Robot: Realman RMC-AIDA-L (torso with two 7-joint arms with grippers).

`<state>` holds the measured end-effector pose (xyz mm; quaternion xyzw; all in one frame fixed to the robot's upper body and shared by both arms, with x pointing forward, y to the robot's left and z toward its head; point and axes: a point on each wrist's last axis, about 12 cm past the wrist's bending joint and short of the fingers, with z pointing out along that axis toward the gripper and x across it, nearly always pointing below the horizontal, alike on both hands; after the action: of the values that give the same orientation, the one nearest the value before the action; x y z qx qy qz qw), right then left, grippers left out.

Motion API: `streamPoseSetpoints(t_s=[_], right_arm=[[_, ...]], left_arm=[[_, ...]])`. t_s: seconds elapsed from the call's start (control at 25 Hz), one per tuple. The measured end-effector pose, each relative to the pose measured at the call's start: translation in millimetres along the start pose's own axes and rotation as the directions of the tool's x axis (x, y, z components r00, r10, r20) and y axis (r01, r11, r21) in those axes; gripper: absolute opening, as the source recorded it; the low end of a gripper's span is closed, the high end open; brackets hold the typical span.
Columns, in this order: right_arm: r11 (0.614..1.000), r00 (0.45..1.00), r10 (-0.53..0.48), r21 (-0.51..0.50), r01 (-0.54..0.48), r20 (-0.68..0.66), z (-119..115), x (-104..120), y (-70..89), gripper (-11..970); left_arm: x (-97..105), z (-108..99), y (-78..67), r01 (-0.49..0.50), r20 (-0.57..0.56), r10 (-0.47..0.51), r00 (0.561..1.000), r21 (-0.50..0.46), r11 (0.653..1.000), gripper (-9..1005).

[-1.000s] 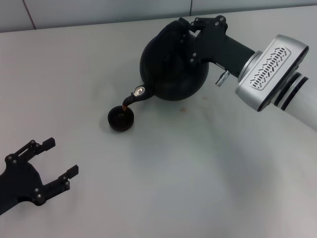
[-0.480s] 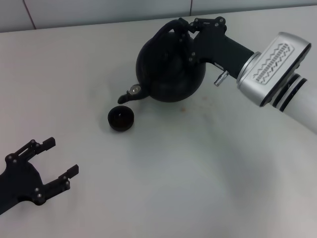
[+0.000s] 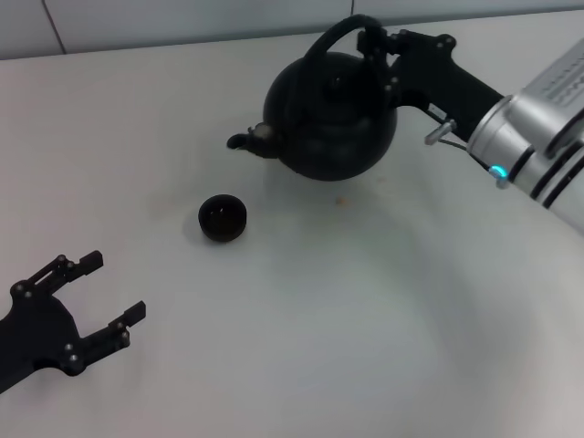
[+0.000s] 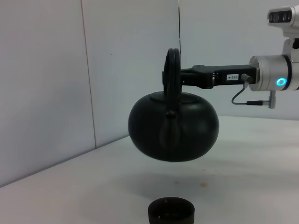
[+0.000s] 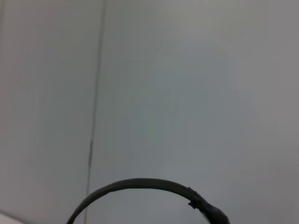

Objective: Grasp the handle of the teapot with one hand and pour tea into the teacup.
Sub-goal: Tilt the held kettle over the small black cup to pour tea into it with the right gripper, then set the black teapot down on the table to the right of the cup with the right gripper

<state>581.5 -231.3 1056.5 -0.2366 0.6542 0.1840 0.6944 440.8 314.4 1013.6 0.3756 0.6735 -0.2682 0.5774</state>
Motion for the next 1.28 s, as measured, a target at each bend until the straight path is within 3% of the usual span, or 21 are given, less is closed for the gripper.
streamPoseSetpoints(t_s=[0.24,1.28], right_arm=[[0.996,0.996,0.086,0.036,-0.085,-0.012,-14,6,-6.9,81],[0.987,0.984,0.141,0.097,-0.131,-0.104,-31,25,-8.7,86]], left_arm=[[0,0,0.1,0.0,0.0,0.0,1.0,0.0,1.0,819],[-1,3,-0.9,0.006,0.008,-0.006,1.0,0.006,1.0,819]])
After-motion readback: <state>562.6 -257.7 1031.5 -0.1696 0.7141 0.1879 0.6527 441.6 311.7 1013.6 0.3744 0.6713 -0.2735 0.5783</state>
